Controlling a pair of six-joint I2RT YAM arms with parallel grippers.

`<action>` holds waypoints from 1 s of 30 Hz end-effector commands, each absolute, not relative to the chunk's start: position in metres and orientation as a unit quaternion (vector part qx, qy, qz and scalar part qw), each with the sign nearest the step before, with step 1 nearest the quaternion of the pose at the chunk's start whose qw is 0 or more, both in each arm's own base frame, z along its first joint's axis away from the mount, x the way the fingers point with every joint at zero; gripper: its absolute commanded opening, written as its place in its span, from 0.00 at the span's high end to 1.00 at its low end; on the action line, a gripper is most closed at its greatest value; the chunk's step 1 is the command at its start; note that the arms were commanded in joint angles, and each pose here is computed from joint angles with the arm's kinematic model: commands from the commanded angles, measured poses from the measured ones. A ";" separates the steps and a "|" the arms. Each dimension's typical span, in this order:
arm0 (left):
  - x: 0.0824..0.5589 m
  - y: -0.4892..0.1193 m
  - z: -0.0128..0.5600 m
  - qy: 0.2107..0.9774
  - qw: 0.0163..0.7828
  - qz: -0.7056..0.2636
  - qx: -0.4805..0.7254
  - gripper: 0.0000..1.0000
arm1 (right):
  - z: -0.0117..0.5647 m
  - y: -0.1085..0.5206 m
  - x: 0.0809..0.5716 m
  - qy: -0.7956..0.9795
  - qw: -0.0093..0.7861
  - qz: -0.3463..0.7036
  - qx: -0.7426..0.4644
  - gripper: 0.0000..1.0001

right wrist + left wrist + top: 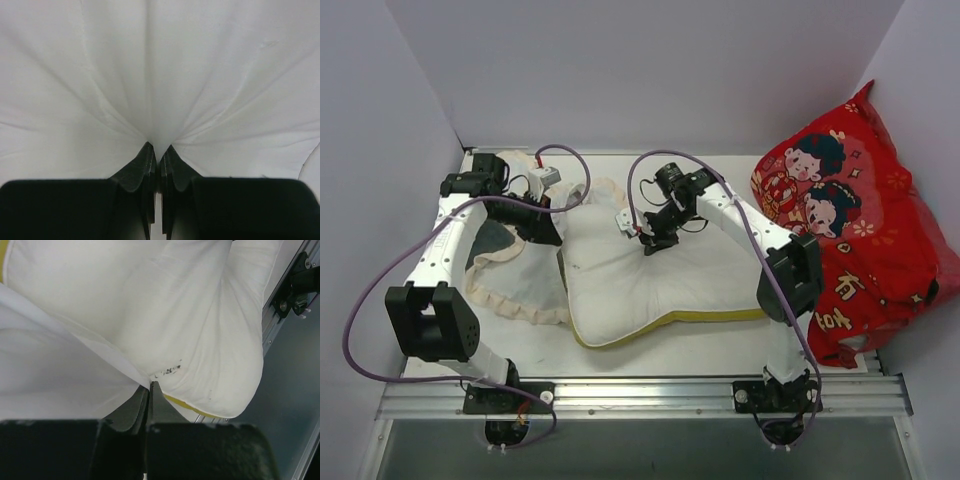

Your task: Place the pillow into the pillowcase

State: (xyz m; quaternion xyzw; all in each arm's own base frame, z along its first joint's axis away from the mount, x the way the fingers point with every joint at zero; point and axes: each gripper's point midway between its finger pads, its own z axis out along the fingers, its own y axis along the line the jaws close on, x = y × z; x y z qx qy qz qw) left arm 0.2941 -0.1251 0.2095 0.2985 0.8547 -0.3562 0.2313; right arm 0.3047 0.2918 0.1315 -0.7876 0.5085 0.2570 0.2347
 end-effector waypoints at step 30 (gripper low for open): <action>0.252 -0.129 0.217 0.813 0.238 -0.360 0.391 1.00 | 0.176 0.386 0.471 0.735 0.377 0.268 -0.495 1.00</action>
